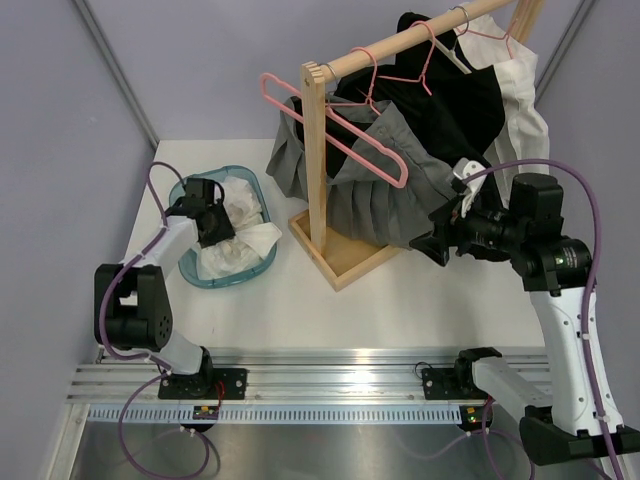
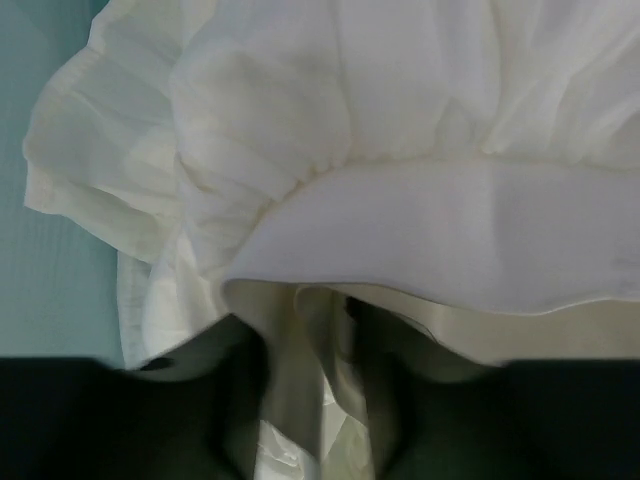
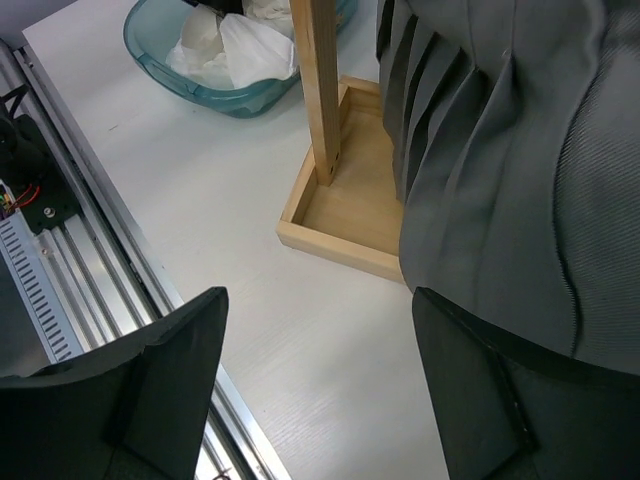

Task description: Remove the skirt from the hanger

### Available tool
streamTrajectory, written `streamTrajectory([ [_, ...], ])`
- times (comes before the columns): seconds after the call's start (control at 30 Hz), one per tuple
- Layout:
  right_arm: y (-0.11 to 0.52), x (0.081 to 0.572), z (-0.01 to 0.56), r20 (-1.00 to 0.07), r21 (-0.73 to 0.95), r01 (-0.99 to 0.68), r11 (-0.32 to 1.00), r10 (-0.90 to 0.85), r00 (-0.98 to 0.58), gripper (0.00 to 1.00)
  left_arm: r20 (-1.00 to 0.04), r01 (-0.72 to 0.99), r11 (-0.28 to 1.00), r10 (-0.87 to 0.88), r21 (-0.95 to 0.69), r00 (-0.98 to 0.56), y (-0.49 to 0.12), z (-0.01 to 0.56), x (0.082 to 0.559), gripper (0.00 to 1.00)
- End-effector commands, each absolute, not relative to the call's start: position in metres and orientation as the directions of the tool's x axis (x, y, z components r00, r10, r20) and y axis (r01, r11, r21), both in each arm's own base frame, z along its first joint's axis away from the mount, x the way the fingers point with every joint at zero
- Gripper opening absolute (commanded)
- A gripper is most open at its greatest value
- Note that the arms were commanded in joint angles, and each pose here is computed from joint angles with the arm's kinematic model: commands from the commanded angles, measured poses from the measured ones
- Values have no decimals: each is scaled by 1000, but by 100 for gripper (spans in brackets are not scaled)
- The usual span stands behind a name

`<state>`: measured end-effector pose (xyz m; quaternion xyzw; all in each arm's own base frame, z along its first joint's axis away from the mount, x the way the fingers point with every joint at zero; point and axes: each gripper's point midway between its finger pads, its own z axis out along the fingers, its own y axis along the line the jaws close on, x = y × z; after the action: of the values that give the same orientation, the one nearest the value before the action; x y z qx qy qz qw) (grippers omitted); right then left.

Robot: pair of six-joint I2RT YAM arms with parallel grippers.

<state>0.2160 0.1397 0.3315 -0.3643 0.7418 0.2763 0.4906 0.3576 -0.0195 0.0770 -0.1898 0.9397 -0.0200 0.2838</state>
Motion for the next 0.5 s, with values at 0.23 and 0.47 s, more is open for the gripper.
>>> streamTrajectory([
  [0.23, 126, 221, 376, -929, -11, -778, 628, -295, -225, 82, -700, -207, 915, -398, -345, -592, -35, 182, 373, 74],
  [0.47, 126, 239, 414, -946, -44, -777, 628, -277, -171, 81, -833, -15, 936, -320, -352, -452, -45, 257, 351, 91],
])
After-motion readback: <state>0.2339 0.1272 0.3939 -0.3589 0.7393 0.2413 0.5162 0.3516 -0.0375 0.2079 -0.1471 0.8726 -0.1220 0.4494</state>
